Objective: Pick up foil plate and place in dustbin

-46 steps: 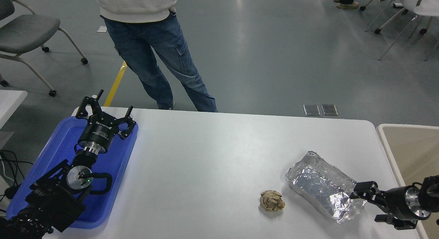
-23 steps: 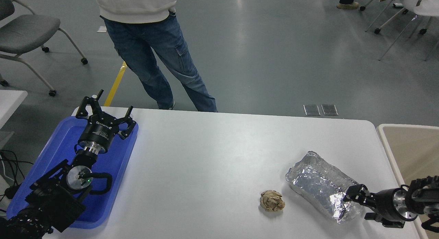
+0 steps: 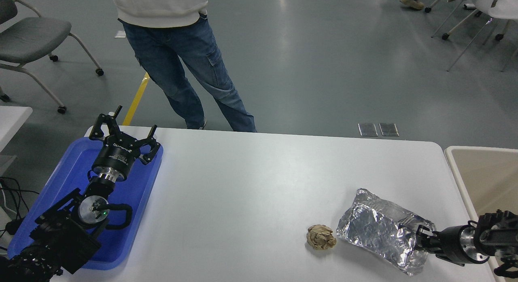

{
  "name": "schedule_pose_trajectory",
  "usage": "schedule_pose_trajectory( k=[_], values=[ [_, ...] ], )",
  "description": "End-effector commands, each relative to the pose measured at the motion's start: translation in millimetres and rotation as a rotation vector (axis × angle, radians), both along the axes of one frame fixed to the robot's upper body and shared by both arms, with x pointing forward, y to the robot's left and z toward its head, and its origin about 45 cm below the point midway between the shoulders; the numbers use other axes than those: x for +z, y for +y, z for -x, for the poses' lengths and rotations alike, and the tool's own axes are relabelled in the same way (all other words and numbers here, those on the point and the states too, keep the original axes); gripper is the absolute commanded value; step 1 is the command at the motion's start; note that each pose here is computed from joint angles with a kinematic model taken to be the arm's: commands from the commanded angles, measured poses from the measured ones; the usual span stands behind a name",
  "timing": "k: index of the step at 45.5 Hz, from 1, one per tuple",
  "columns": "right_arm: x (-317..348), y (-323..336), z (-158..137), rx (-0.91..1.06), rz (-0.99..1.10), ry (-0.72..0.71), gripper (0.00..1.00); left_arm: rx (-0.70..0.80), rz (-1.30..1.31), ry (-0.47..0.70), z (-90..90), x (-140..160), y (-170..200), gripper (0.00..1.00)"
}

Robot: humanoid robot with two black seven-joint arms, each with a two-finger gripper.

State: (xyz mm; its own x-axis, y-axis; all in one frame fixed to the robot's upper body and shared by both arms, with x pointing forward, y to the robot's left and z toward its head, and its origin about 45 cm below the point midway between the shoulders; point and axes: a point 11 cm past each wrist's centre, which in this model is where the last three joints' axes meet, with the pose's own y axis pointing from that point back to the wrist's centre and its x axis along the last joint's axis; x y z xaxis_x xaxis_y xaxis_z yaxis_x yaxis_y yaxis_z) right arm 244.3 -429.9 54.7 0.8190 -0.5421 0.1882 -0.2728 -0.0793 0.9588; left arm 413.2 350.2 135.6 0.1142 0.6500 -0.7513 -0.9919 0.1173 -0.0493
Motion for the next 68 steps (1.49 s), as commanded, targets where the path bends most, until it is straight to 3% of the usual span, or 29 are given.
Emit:
schedule_pose_trajectory(
  k=[1,12,19,49,68],
  values=[
    [-2.5,-2.8,-2.4,0.007,0.019,-0.012,0.0,0.001,0.0,0.0,0.0,0.1,0.2,1.0],
    [2.9,-3.1,-10.0,-0.009,0.013,-0.028,0.0,0.0,0.001,-0.001,0.0,0.2,0.1,1.0],
    [27.3,-14.6,-29.5,-0.02,0.031,-0.07,0.0,-0.001,0.0,-0.001,0.0,0.0,-0.2,1.0],
    [233.6,-31.1,-124.9,0.087,0.038,-0.142,0.0,0.0,0.0,0.0,0.0,-0.1,-0.1,1.0],
    [334.4,-19.6,-139.2,0.147,0.058,-0.206,0.0,-0.001,0.0,-0.001,0.0,0.0,-0.2,1.0]
  ],
)
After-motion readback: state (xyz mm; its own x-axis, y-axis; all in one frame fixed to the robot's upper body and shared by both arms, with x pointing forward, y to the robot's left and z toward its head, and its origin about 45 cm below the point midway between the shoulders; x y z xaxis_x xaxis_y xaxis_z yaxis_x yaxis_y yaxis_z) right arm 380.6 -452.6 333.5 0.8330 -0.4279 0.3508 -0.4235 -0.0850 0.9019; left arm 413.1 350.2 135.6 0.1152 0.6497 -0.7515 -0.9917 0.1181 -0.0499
